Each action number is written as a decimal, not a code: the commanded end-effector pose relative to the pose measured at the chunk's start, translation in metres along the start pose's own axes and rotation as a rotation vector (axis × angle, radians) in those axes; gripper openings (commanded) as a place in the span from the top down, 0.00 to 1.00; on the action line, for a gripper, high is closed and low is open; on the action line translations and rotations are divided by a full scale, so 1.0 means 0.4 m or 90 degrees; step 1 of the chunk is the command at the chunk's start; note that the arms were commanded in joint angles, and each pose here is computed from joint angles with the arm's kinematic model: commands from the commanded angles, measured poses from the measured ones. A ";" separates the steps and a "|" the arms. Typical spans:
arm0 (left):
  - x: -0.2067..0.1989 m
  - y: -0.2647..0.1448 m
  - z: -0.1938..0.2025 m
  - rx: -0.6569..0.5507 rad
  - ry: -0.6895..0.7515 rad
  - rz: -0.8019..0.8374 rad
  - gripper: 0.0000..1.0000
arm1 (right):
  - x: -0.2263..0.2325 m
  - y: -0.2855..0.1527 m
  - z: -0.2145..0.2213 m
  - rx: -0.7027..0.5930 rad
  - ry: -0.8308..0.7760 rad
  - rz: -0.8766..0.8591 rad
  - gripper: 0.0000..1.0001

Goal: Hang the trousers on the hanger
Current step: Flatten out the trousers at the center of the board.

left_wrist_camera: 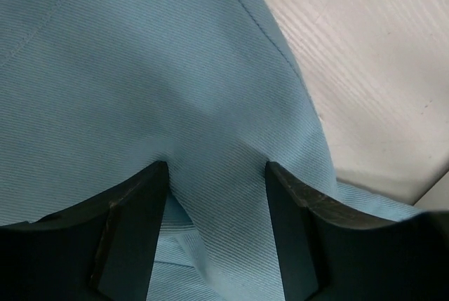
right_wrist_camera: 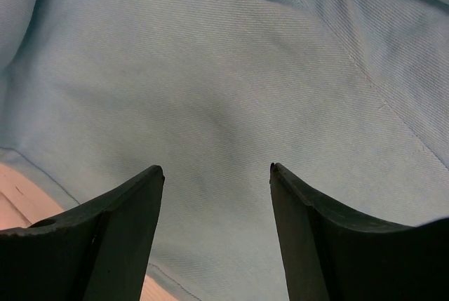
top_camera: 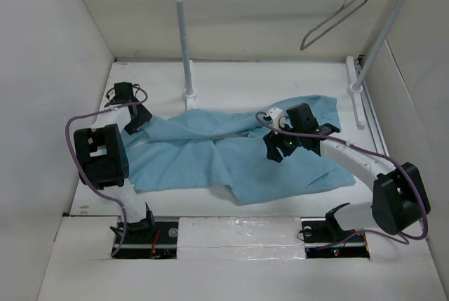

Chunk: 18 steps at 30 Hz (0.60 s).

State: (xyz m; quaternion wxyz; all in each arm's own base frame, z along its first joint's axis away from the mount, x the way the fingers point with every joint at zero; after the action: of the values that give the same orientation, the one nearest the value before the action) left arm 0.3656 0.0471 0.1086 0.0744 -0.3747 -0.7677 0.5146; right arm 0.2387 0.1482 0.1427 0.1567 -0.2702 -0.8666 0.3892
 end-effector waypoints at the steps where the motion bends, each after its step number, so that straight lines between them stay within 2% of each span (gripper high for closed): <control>1: 0.027 0.010 0.012 -0.002 0.013 -0.025 0.46 | -0.002 -0.032 -0.040 -0.037 -0.025 0.005 0.32; 2: 0.042 0.033 0.027 0.006 0.017 -0.048 0.51 | 0.000 -0.035 -0.047 -0.045 -0.027 0.001 0.32; 3: 0.041 0.034 0.024 0.003 0.020 -0.045 0.51 | 0.000 -0.035 -0.048 -0.045 -0.027 0.001 0.32; 4: 0.047 0.040 0.030 0.006 0.021 -0.052 0.62 | 0.000 -0.036 -0.051 -0.049 -0.030 -0.002 0.32; 5: 0.063 0.047 0.033 -0.004 0.022 -0.080 1.00 | 0.001 -0.037 -0.054 -0.050 -0.031 -0.006 0.32; 7: 0.073 0.042 0.029 -0.018 0.014 -0.100 1.00 | 0.002 -0.041 -0.055 -0.049 -0.029 -0.004 0.32; 10: 0.052 -0.006 -0.012 -0.072 0.001 -0.072 1.00 | 0.005 -0.046 -0.053 -0.054 -0.027 -0.002 0.32; 11: 0.032 -0.041 -0.040 -0.102 -0.008 -0.048 0.93 | 0.007 -0.045 -0.051 -0.053 -0.025 -0.005 0.32; 12: 0.009 -0.072 -0.073 -0.130 -0.020 -0.024 0.74 | 0.008 -0.043 -0.046 -0.052 -0.024 -0.007 0.32; 13: 0.009 -0.073 -0.073 -0.130 -0.020 -0.024 0.74 | 0.008 -0.040 -0.044 -0.050 -0.024 -0.008 0.32; 14: -0.008 -0.091 -0.095 -0.146 -0.029 -0.011 0.58 | 0.015 -0.036 -0.043 -0.048 -0.028 -0.016 0.32; 16: -0.021 -0.096 -0.112 -0.156 -0.035 -0.003 0.46 | 0.022 -0.028 -0.040 -0.043 -0.028 -0.022 0.32; 17: -0.030 -0.085 -0.122 -0.158 -0.035 -0.004 0.37 | 0.022 -0.026 -0.039 -0.042 -0.028 -0.021 0.32; 18: -0.032 -0.075 -0.124 -0.154 -0.034 -0.012 0.34 | 0.020 -0.025 -0.040 -0.042 -0.028 -0.020 0.32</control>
State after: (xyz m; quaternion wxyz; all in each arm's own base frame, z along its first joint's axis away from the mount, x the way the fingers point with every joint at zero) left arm 0.3680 0.0616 0.1361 0.0455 -0.3564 -0.8139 0.4566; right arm 0.2351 0.1498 0.1526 0.1461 -0.2624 -0.8752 0.3793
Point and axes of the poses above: each gripper's point midway between its finger pads, its own y axis out along the fingers, its own x axis along the line the jaws close on, z = x × y, the point moved 7 cm from there along -y, back along the fingers, and after that the axes turned 7 degrees about -y, right-handed, at the moved point
